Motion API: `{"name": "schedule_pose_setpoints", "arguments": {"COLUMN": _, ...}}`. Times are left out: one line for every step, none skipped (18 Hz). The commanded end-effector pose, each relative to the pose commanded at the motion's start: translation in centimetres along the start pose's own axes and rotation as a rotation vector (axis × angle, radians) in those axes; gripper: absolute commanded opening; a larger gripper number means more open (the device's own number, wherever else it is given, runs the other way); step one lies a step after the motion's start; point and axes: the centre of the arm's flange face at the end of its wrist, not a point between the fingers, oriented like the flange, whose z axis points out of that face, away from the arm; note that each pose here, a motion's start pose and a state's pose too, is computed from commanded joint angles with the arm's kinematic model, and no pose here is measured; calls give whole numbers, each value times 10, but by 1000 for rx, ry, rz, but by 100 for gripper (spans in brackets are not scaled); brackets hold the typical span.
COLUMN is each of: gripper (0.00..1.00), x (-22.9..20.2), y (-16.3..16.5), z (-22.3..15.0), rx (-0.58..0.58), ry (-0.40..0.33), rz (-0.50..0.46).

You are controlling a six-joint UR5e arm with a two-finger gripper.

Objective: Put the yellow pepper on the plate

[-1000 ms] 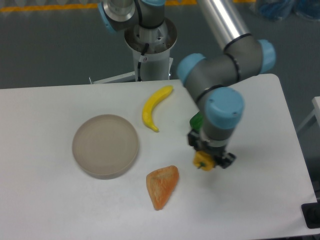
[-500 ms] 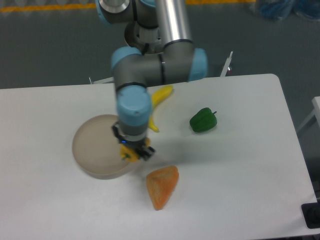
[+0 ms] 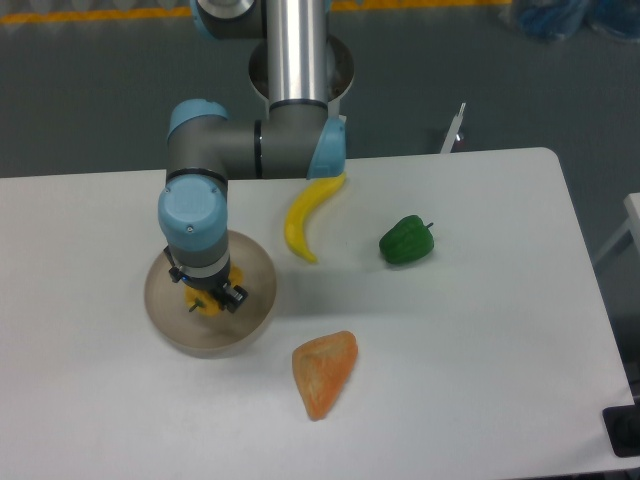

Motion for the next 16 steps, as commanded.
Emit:
{"name": "schedule_pose_setpoints", "arguments": {"gripper": 100, "x": -1, "y": 0, "z": -2, "rx": 2, "ry": -3, "rz": -1}}
{"name": "schedule_pose_setpoints", "arguments": {"gripper": 100, "x": -1, "y": -1, "z": -7, "rx": 10, "ry": -10, "rz": 1}}
{"name": "schedule_pose_setpoints", "arguments": {"gripper": 100, "x": -1, "y": -1, "z": -10, "rx": 15, "ry": -14, "rz": 2}}
{"name": "schedule_pose_setpoints", "arguments": {"gripper": 100, "x": -2, "y": -2, "z": -14, "rx": 20, "ry": -19, "rz": 2}}
{"name": "schedule_pose_setpoints", "arguments": {"gripper": 100, "x": -2, "y": -2, "z": -18, "rx": 24, "ry": -27, "rz": 3}}
{"name": "schedule_pose_setpoints", "arguments": {"gripper": 100, "x": -2, "y": -2, "z": -24, "rx": 26, "ry": -42, "rz": 3}}
{"name": "schedule_pose_setpoints", "arguments": {"gripper": 100, "x": -2, "y": -1, "z": -31, "rx": 29, "ry": -55, "rz": 2}}
{"name": "schedule_pose_setpoints", "arguments": {"gripper": 100, "x": -7, "y": -1, "z": -41, "rx": 44, "ry": -71, "rz": -4}}
{"name": "schedule_pose_setpoints", "arguments": {"gripper": 100, "x": -16, "y": 2, "z": -51, "rx": 57, "ry": -83, "rz": -16}}
{"name": "schedule_pose_setpoints", "arguments": {"gripper": 100, "x": -34, "y": 13, "z": -60, "rx": 69, "ry": -92, "rz": -43}}
{"name": "schedule_pose_setpoints", "arguments": {"gripper": 100, "x": -53, "y": 26, "z": -72, "rx": 85, "ry": -109, "rz": -72}}
{"name": "schedule_pose_setpoints", "arguments": {"gripper": 100, "x": -88, "y": 48, "z": -88, "rx": 103, "ry": -134, "rz": -128}}
{"name": "schedule_pose_setpoints", "arguments": {"gripper": 100, "x": -111, "y": 63, "z": -97, "rx": 110, "ry": -147, "rz": -129}}
{"name": "schedule_pose_setpoints", "arguments": {"gripper": 100, "x": -134, "y": 79, "z": -101, "rx": 107, "ry": -156, "rz": -105}}
{"name": "schedule_pose_setpoints", "arguments": {"gripper": 100, "x": -158, "y": 94, "z": -102, "rx": 103, "ry": -162, "rz": -79}}
{"name": "schedule_pose_setpoints", "arguments": {"gripper": 100, "x": -179, "y": 107, "z": -99, "rx": 93, "ry": -165, "rz": -46}}
